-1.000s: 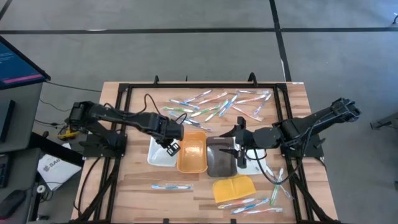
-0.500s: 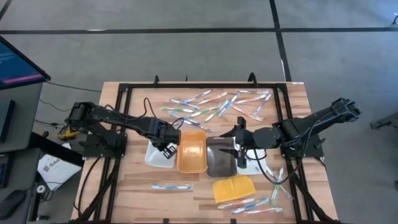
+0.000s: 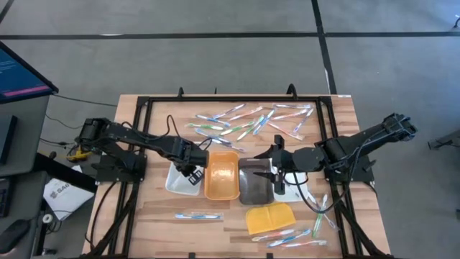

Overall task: Pick & Place Toothbrushes
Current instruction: Put the orange toothbrush into the left white bin, then adjust the left white bin

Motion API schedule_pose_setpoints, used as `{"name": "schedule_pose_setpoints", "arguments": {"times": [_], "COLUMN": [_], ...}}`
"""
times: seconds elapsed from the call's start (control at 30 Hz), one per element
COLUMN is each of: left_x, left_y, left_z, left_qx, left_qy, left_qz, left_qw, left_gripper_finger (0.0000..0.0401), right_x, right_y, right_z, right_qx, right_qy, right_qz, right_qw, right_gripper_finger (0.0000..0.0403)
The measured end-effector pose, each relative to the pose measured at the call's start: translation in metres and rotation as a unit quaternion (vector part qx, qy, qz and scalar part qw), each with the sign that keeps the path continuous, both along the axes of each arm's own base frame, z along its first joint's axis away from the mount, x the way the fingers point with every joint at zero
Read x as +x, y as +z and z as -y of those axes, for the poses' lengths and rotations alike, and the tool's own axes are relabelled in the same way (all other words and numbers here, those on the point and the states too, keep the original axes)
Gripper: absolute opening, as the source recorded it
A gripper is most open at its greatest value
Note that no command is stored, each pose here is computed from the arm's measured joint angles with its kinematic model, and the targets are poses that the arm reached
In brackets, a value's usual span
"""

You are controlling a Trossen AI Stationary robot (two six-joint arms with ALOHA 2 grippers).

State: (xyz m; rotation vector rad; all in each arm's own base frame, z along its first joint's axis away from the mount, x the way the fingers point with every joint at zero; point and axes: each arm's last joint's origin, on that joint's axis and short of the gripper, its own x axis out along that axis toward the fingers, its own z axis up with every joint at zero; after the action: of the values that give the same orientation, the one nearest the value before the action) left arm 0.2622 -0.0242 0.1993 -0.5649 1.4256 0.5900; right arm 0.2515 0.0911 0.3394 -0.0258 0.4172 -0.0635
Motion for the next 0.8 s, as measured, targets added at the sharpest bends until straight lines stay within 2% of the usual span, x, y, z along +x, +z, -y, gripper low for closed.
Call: {"name": "schedule_pose_setpoints", "arguments": {"times": [0.33,0.43,0.63,0.8], "left_x": [0.002,0.000,-0.017,-0.047], "left_y": [0.000,0.005,0.040,0.074], "left_z": [0.000,0.001,-0.001,-0.005], "left_qx": [0.003,-0.013,-0.027,-0.024], "left_qy": [-0.012,-0.023,-0.022,0.028], "left_qz": [0.012,0.020,0.091,0.152], "left_qw": [1.000,0.999,0.995,0.988], "left_gripper_finger": [0.0069,0.0073,0.0059,0.0019], "right_x": [0.000,0.000,0.000,0.000], "right_y": [0.000,0.000,0.000,0.000], "right_z": [0.000,0.000,0.000,0.000], "right_qx": [0.000,-0.001,-0.001,0.000], "right_qy": [0.000,0.000,0.000,0.000], "right_qz": [-0.001,-0.001,-0.002,-0.002], "right_qw": [1.000,1.000,1.000,1.000], "right_gripper_finger": [0.0240,0.0240,0.0240,0.0240]}}
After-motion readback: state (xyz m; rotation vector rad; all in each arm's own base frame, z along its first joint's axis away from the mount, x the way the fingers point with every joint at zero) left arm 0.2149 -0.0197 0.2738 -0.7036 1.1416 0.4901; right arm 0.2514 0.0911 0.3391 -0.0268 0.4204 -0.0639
